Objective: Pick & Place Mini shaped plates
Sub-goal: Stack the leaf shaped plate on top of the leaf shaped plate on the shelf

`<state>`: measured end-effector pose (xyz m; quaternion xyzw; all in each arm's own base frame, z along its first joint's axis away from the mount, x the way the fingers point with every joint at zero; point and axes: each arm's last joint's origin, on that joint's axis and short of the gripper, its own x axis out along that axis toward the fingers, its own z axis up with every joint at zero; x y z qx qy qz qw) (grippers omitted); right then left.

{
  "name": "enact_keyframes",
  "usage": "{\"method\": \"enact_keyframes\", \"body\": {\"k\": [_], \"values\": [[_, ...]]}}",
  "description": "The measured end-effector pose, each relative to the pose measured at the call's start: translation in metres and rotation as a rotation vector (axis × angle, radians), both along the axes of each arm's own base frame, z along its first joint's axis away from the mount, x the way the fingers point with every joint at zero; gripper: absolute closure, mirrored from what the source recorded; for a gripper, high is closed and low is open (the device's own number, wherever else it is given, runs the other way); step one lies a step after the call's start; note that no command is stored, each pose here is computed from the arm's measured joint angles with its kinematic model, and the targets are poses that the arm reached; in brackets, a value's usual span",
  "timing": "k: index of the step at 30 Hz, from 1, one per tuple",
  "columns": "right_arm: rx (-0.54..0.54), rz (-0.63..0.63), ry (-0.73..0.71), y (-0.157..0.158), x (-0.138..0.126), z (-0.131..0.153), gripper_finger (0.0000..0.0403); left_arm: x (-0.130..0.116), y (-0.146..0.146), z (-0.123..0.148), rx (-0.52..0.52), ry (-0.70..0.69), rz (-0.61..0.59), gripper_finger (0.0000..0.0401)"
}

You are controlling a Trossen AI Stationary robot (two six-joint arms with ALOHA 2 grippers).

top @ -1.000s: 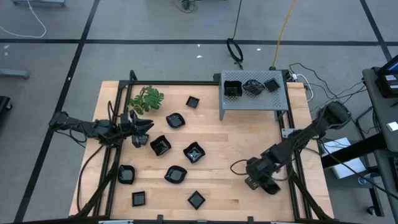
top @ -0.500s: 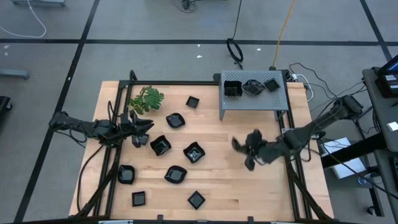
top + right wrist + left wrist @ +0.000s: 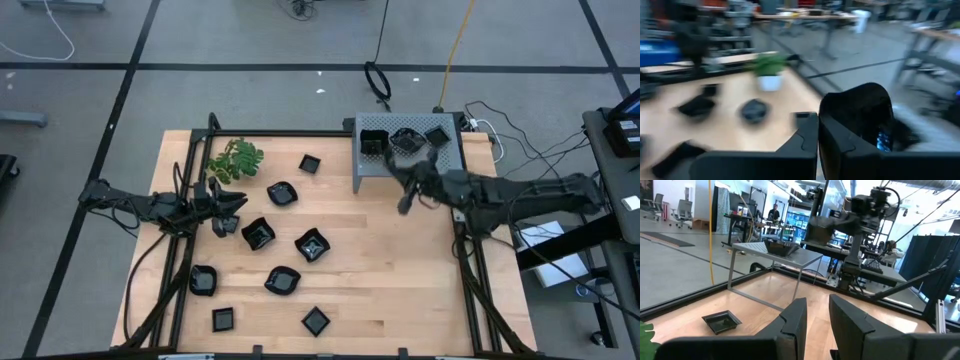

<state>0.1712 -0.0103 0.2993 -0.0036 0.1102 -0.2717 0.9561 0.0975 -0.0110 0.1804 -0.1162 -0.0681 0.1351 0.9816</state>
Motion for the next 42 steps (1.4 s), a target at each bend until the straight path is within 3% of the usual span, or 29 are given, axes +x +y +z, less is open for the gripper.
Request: {"method": "enact_keyframes", "body": {"k": [4, 11, 22, 29, 42], "values": [[-0.046, -0.136, 0.032, -0.025, -0.004, 0.0, 0.0403, 0.0, 0.0, 0.0, 0.0, 0.0, 0.0, 0.0315], [-0.027, -0.34, 0.076, -0.061, -0.007, 0.0, 0.0403, 0.0, 0.0, 0.0, 0.0, 0.0, 0.0, 0.0315], [0.202, -0.538, 0.287, -0.093, 0.008, 0.036, 0.0403, 0.0, 0.0, 0.0, 0.0, 0.0, 0.0, 0.0315], [0.285, -0.583, 0.31, -0.101, 0.026, 0.029, 0.0403, 0.0, 0.0, 0.0, 0.0, 0.0, 0.0, 0.0315], [0.31, -0.603, 0.369, -0.107, 0.038, 0.015, 0.0403, 0.0, 0.0, 0.0, 0.0, 0.0, 0.0, 0.0315]]}}
